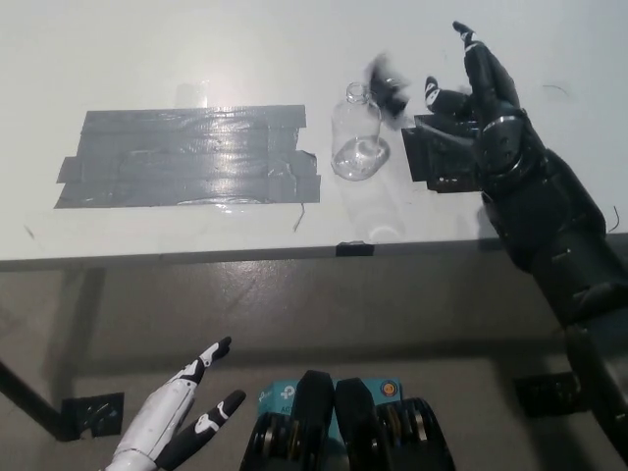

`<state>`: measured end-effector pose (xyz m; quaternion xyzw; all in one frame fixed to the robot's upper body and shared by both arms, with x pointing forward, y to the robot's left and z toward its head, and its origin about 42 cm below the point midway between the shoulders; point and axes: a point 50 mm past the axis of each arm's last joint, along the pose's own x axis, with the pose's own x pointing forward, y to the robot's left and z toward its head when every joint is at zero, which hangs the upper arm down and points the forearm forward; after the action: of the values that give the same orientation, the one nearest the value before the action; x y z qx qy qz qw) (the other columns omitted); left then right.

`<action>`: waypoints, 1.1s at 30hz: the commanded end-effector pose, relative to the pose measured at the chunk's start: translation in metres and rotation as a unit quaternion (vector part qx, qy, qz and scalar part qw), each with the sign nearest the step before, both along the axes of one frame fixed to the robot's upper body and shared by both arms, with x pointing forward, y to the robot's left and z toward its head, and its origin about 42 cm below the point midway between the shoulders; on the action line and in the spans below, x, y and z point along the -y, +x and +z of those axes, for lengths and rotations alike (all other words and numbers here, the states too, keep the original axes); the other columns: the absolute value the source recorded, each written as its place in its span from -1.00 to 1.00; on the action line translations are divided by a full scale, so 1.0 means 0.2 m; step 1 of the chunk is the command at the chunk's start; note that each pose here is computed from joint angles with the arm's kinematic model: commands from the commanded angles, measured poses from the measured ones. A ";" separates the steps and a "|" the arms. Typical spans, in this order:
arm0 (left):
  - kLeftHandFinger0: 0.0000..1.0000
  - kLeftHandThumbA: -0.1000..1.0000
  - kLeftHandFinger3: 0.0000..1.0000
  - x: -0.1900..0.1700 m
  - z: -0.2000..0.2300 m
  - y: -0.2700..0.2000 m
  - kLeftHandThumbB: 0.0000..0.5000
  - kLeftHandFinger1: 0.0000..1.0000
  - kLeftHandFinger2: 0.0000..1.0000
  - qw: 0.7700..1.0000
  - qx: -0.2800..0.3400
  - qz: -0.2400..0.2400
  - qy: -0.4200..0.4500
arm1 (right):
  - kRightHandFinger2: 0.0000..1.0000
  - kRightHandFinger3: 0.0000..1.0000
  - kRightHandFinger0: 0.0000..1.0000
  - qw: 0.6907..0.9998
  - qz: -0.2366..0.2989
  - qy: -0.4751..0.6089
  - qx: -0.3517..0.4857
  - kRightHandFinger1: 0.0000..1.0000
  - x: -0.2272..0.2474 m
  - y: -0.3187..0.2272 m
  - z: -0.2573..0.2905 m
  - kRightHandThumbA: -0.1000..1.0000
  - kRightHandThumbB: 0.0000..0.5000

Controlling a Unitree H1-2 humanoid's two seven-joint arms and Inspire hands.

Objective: The robot grabs the black lid of the spray bottle on the desk and places it on the black area of the desk

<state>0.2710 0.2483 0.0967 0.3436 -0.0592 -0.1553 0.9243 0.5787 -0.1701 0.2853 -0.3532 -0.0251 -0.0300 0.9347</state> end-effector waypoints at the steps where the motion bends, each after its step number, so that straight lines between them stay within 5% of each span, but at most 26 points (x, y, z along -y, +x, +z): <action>1: 1.00 1.00 1.00 -0.03 0.06 0.01 -0.11 1.00 1.00 0.999 0.038 0.001 0.001 | 1.00 1.00 1.00 0.999 0.007 -0.007 0.034 1.00 0.00 0.04 0.24 0.03 0.41; 12: 1.00 1.00 1.00 -0.05 0.06 -0.01 -0.14 1.00 1.00 0.999 0.041 0.007 0.008 | 1.00 1.00 1.00 0.997 0.015 0.008 0.069 1.00 0.02 -0.01 0.31 0.00 0.27; 22: 1.00 1.00 1.00 -0.03 0.13 0.09 -0.13 1.00 1.00 0.998 0.056 0.006 -0.002 | 1.00 1.00 1.00 0.975 0.054 0.054 0.208 1.00 0.10 -0.26 0.62 0.44 -0.02; 25: 1.00 1.00 1.00 -0.02 0.20 0.20 -0.15 1.00 1.00 0.997 0.080 0.008 -0.012 | 1.00 1.00 1.00 0.943 0.102 0.074 0.307 1.00 0.12 -0.59 0.77 0.59 0.07; 26: 1.00 1.00 1.00 -0.01 0.21 0.20 -0.17 1.00 1.00 0.997 0.081 0.007 -0.014 | 1.00 1.00 1.00 0.941 0.105 0.074 0.313 1.00 0.13 -0.64 0.77 0.67 0.58; 27: 1.00 1.00 1.00 -0.01 0.21 0.20 -0.19 1.00 1.00 0.997 0.082 0.005 -0.013 | 1.00 1.00 1.00 0.936 0.115 0.076 0.325 1.00 0.12 -0.74 0.74 0.56 0.01; 28: 1.00 1.00 1.00 -0.01 0.21 0.20 -0.20 1.00 1.00 0.997 0.081 0.004 -0.015 | 1.00 1.00 1.00 0.931 0.127 0.076 0.334 1.00 0.12 -0.83 0.70 0.52 -0.09; 33: 1.00 1.00 1.00 -0.03 0.23 0.22 -0.15 1.00 1.00 0.996 0.082 0.002 -0.019 | 1.00 1.00 1.00 0.929 0.148 0.072 0.332 1.00 0.13 -1.13 0.46 0.56 -0.03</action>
<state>0.2922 0.2451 0.1106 0.3487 -0.0834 -0.1463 0.9220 0.4885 -0.1886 0.3164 -0.2868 -0.1982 -0.0374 0.9365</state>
